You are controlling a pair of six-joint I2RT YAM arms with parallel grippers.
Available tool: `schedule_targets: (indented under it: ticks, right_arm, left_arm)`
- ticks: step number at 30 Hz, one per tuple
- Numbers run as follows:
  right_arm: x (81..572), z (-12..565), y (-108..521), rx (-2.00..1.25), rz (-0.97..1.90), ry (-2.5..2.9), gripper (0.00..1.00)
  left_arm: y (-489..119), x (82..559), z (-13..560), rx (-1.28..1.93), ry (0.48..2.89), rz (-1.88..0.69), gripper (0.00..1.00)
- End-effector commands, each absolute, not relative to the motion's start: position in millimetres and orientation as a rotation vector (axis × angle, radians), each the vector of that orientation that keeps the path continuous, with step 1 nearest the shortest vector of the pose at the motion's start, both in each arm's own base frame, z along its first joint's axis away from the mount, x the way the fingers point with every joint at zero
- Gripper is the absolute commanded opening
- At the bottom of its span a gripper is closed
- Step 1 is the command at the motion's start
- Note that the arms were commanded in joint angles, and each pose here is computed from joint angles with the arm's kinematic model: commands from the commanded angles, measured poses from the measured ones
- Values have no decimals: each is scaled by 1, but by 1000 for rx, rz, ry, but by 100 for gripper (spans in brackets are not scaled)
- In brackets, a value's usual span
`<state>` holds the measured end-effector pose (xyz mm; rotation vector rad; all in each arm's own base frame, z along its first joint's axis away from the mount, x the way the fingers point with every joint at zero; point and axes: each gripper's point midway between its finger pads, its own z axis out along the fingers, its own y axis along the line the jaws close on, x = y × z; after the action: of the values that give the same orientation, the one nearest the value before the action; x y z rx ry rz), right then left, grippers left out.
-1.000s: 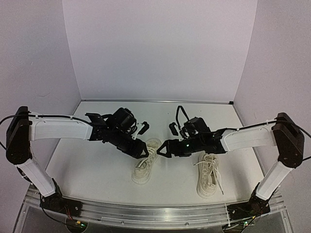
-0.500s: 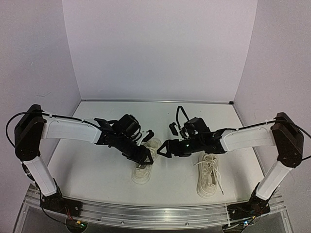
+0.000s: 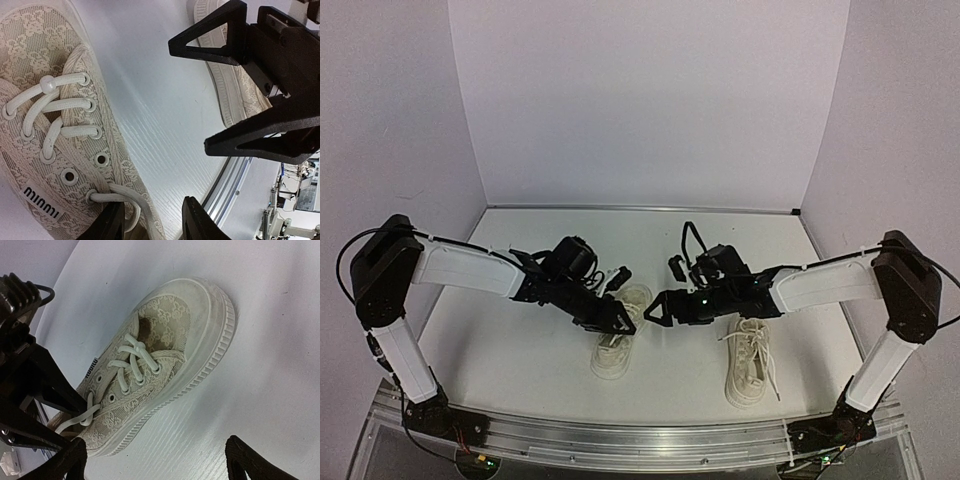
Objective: Tie the shoes
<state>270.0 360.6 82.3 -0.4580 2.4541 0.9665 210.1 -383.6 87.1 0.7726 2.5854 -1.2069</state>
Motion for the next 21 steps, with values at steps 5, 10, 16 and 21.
schedule_targets:
  ticks: [5,10,16,21]
  right_arm:
    - [276,85,360,-446,955,2421,92]
    - [276,86,360,-445,951,2419,92]
    - [277,86,360,-442,946,2420,92]
    - [278,88,356,-427,929,2416,92]
  left_arm:
    - [-402,207,119,760,2433,-1465,39]
    - [-405,208,135,761,2377,-1513,37]
    - [-412,208,147,753,2326,-1617,36]
    - [-417,210,165,764,2265,-1665,38]
